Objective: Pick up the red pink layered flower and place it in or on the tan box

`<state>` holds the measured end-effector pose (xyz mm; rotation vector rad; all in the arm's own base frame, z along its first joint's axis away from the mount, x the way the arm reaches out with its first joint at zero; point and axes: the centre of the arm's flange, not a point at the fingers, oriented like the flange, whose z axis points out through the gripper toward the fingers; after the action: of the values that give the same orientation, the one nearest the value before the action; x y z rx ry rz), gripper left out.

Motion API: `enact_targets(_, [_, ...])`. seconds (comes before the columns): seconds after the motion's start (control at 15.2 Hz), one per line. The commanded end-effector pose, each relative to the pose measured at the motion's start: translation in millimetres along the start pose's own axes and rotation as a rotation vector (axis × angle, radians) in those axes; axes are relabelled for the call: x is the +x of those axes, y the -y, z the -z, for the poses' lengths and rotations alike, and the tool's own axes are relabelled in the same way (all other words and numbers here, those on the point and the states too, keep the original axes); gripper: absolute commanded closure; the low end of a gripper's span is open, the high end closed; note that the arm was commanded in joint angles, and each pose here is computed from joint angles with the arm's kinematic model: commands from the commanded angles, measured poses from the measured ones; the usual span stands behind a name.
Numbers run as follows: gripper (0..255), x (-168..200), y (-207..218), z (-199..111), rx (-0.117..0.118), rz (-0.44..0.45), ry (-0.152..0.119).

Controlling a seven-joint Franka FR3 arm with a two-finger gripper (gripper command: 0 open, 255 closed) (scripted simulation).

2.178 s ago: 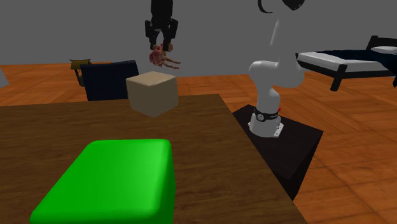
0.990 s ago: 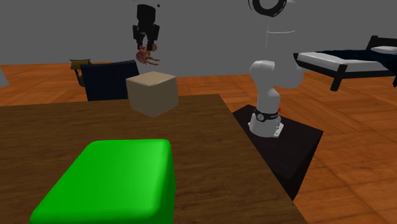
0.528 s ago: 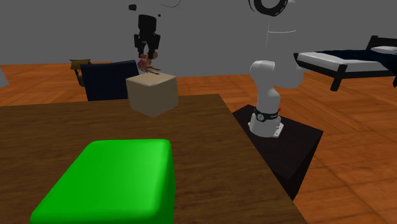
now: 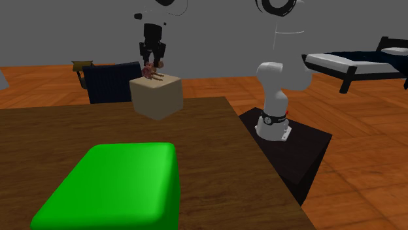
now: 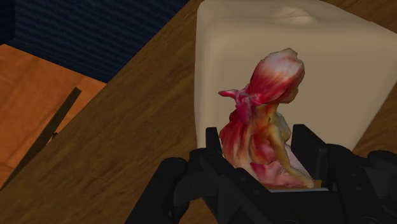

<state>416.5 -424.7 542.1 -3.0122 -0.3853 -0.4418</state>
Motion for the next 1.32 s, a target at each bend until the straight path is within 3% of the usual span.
enact_targets(0.0, [255, 1.5, 0.9, -2.6, 0.003, 0.002, 0.002])
enact_targets(0.26, [255, 1.5, 0.9, -2.6, 0.003, 0.002, 0.002])
enact_targets(0.33, [0, 1.6, 0.9, -2.3, 0.003, 0.002, 0.002])
enact_targets(0.66, [0, 1.5, 0.9, -2.6, 0.003, 0.002, 0.002])
enact_targets(0.92, [0, 1.6, 0.7, 47.4, 0.003, 0.002, 0.002])
enact_targets(1.25, [0, 1.6, 0.8, 47.4, 0.003, 0.002, 0.002])
